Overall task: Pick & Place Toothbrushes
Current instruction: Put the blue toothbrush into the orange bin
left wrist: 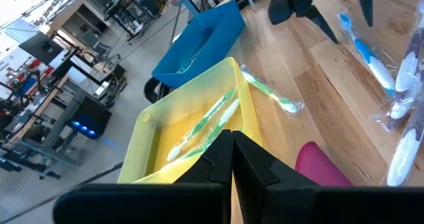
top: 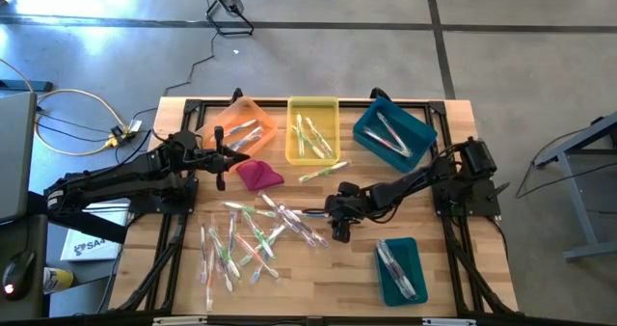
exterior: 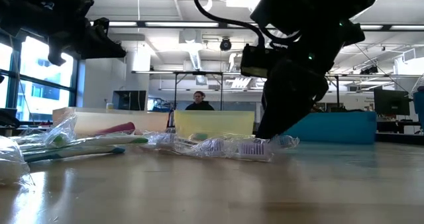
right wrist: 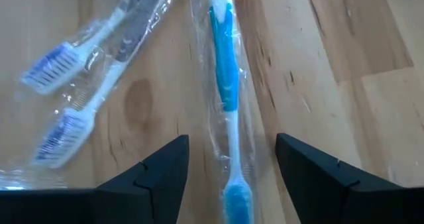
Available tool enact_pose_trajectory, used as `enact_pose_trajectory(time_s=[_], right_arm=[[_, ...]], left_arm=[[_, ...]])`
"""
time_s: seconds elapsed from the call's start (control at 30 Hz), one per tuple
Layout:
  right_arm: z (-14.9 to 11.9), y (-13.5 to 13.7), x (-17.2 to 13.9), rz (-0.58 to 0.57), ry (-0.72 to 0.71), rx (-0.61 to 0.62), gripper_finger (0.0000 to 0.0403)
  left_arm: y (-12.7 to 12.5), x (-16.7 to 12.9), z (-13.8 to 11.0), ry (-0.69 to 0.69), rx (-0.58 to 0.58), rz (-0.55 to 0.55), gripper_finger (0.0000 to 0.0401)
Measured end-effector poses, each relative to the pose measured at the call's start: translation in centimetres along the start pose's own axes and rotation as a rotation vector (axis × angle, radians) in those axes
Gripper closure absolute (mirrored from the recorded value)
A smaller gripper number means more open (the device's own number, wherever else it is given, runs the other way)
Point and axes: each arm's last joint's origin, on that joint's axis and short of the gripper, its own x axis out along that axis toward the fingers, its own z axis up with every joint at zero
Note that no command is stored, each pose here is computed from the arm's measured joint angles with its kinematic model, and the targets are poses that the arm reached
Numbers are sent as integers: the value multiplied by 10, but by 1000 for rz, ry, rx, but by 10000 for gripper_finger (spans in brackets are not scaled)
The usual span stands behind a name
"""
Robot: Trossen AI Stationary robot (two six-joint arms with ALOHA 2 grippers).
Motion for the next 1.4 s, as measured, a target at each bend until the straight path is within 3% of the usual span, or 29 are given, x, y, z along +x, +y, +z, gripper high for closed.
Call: enact_pose_trajectory(time_s=[0.17, 1.27, 1.4], right_arm=[[-1, -1, 0, -18, 5, -5, 197], [-2, -6, 0, -60, 21, 42, 390], [-2, -5, 0, -42, 30, 20, 396]], left_arm=[[0, 0, 0, 0, 0, 0, 398], [0, 0, 0, 4, -1, -6, 398], [-1, 0, -1, 10, -2, -11, 398]])
